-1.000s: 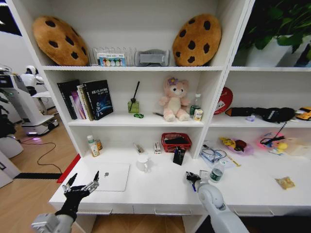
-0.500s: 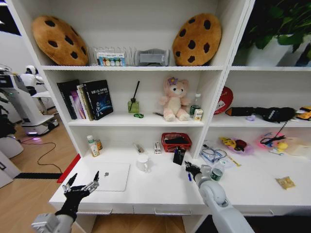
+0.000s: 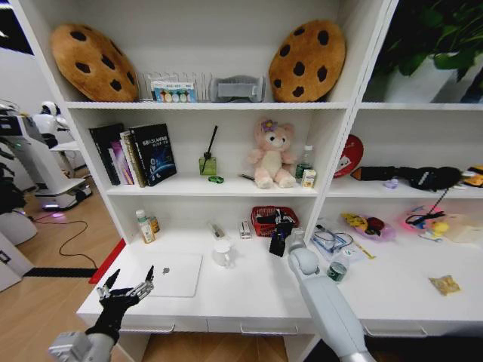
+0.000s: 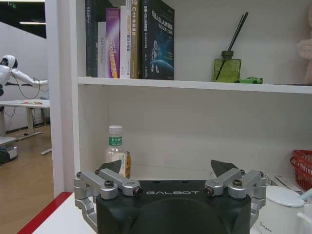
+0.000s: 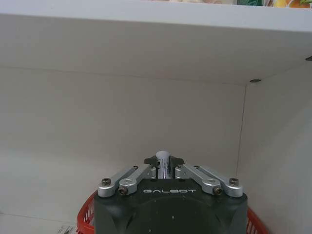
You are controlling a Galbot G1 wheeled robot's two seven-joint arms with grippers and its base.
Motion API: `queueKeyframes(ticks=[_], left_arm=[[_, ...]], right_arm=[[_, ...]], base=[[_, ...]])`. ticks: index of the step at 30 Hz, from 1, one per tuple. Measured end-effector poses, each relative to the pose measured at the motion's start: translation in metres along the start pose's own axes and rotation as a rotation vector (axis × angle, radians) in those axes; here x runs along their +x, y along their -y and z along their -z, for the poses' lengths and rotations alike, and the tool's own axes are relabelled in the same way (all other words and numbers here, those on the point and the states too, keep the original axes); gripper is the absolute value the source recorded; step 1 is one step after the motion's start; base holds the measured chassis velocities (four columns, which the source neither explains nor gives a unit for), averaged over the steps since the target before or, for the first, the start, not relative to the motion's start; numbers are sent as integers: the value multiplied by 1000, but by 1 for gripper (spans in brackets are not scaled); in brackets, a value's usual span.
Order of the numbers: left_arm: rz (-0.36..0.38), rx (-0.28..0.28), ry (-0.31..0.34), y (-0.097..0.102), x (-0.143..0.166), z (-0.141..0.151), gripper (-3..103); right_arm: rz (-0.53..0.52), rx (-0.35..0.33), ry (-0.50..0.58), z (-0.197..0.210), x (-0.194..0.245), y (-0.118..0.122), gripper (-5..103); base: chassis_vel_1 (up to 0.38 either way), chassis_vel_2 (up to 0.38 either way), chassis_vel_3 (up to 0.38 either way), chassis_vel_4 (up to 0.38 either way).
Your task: Organize the objects on the table.
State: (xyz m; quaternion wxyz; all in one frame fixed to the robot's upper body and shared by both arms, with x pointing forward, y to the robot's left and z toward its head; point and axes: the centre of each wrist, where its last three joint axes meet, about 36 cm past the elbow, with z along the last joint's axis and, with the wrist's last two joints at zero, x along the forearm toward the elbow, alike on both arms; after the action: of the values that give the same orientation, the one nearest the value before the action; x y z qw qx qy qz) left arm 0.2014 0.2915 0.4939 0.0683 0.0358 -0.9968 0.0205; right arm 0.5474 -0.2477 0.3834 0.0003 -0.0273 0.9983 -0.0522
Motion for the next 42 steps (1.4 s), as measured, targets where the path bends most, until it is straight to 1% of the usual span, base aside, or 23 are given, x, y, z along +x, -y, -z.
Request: queueKeyframes(ticks=[7, 8, 9, 10, 13, 14, 17, 18, 19, 20, 21, 23, 24, 26, 27, 29, 30, 31, 33, 35, 38, 39, 42], left_arm=[[0, 0, 0, 0, 0, 0, 100], [0, 0, 0, 0, 0, 0, 100], [0, 0, 0, 0, 0, 0, 100], [0, 0, 0, 0, 0, 0, 100], [0, 0, 0, 0, 0, 0, 100], [0, 0, 0, 0, 0, 0, 100], [0, 0, 0, 0, 0, 0, 100], [0, 0, 0, 0, 0, 0, 100], [0, 0, 0, 0, 0, 0, 100], [0, 0, 0, 0, 0, 0, 100], [0, 0, 0, 0, 0, 0, 100], [0, 0, 0, 0, 0, 0, 100], [0, 0, 0, 0, 0, 0, 100], [0, 0, 0, 0, 0, 0, 100], [0, 0, 0, 0, 0, 0, 100], [0, 0, 0, 0, 0, 0, 100], [0, 0, 0, 0, 0, 0, 100], [0, 0, 0, 0, 0, 0, 100], [0, 0, 0, 0, 0, 0, 100], [0, 0, 0, 0, 0, 0, 100], [0, 0, 0, 0, 0, 0, 100], [0, 0, 0, 0, 0, 0, 100], [0, 0, 0, 0, 0, 0, 100]], right_arm=[[-10, 16, -33, -24, 16, -2, 12], [-14, 19, -34, -29, 22, -2, 9], [-15, 20, -29, -30, 26, -2, 14], [-15, 20, -29, -30, 26, -2, 14], [-33, 23, 8, -19, 36, -1, 30], [-33, 23, 8, -19, 36, -1, 30], [-66, 14, 91, 27, 55, -2, 46], [-66, 14, 91, 27, 55, -2, 46], [-81, 4, 110, 41, 64, -3, 46], [-140, -23, 119, 64, 85, -7, 57], [-140, -23, 119, 64, 85, -7, 57], [-254, -57, 63, 83, 117, -15, 68], [-254, -57, 63, 83, 117, -15, 68], [-395, -109, -96, 96, 164, -24, 79], [-395, -109, -96, 96, 164, -24, 79], [-504, -177, -238, 95, 196, -28, 90], [-535, -196, -266, 94, 202, -29, 95], [-535, -196, -266, 94, 202, -29, 95], [-628, -230, -322, 83, 211, -25, 99], [-647, -231, -330, 80, 212, -23, 99], [-762, -219, -390, 47, 206, -1, 100], [-762, -219, -390, 47, 206, -1, 100], [-807, -208, -409, 30, 202, 13, 100]], base=[[0, 0, 0, 0], [0, 0, 0, 0], [0, 0, 0, 0], [0, 0, 0, 0], [0, 0, 0, 0], [0, 0, 0, 0], [0, 0, 0, 0], [0, 0, 0, 0], [0, 0, 0, 0], [0, 0, 0, 0], [0, 0, 0, 0], [0, 0, 0, 0], [0, 0, 0, 0], [0, 0, 0, 0], [0, 0, 0, 0], [0, 0, 0, 0], [0, 0, 0, 0], [0, 0, 0, 0], [0, 0, 0, 0], [0, 0, 0, 0], [0, 0, 0, 0], [0, 0, 0, 0], [0, 0, 0, 0]])
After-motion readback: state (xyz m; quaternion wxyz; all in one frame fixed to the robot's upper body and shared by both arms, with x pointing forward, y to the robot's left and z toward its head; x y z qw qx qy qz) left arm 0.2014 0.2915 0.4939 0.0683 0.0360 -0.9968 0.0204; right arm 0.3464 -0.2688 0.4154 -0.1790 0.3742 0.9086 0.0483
